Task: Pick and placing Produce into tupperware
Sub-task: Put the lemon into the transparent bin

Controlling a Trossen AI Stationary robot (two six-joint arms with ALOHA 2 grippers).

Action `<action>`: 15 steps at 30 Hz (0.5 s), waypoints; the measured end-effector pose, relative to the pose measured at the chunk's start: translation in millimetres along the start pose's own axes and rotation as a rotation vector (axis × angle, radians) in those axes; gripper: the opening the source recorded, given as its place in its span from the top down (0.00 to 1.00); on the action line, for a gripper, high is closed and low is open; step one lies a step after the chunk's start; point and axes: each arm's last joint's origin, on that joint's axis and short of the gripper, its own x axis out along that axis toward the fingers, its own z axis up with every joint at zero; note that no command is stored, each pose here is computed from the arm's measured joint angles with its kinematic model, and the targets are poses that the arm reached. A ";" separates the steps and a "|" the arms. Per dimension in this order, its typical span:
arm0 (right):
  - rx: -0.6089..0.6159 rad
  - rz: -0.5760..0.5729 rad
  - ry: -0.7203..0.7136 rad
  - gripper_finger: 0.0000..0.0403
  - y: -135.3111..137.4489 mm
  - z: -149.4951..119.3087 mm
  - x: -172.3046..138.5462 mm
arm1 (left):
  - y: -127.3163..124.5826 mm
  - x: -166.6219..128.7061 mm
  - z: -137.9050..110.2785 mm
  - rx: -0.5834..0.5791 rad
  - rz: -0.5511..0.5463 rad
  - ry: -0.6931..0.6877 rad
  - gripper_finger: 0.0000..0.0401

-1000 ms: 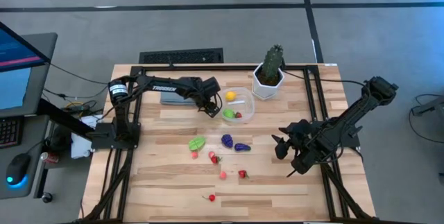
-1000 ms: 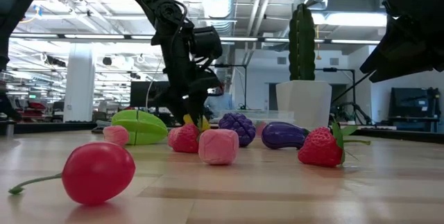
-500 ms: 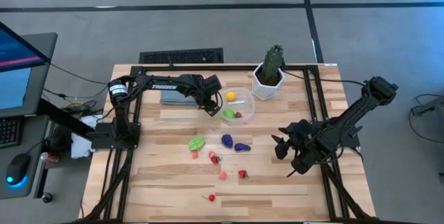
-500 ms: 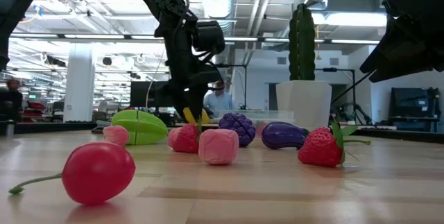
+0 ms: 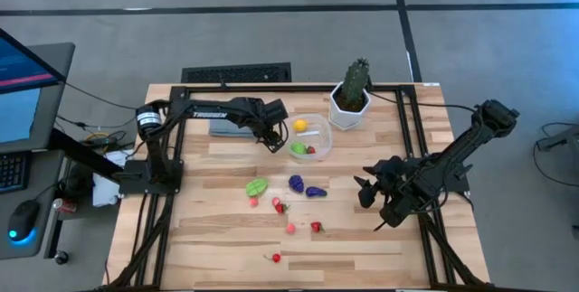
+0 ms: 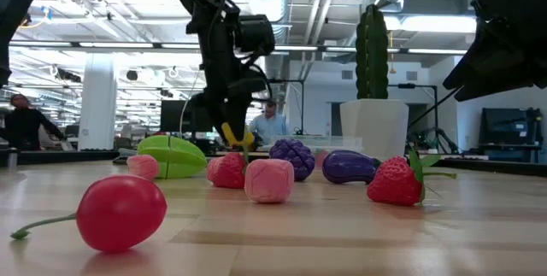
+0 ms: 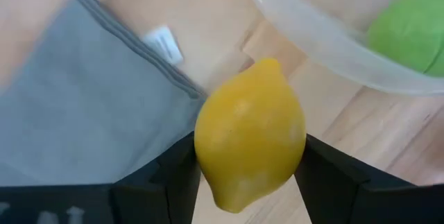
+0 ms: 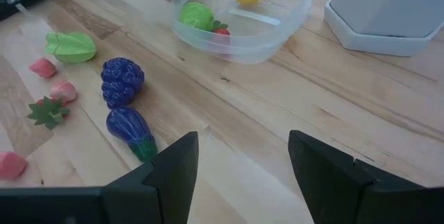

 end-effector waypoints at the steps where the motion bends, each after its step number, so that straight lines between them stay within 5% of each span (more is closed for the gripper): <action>1: 0.002 0.001 0.000 0.38 0.2 0.0 0.0 | 0.4 -4.3 0.4 -0.001 0.002 -0.014 0.52; 15: -0.005 0.000 -0.008 0.38 0.2 0.4 0.2 | -11.7 -41.0 8.8 0.007 -0.148 -0.198 0.52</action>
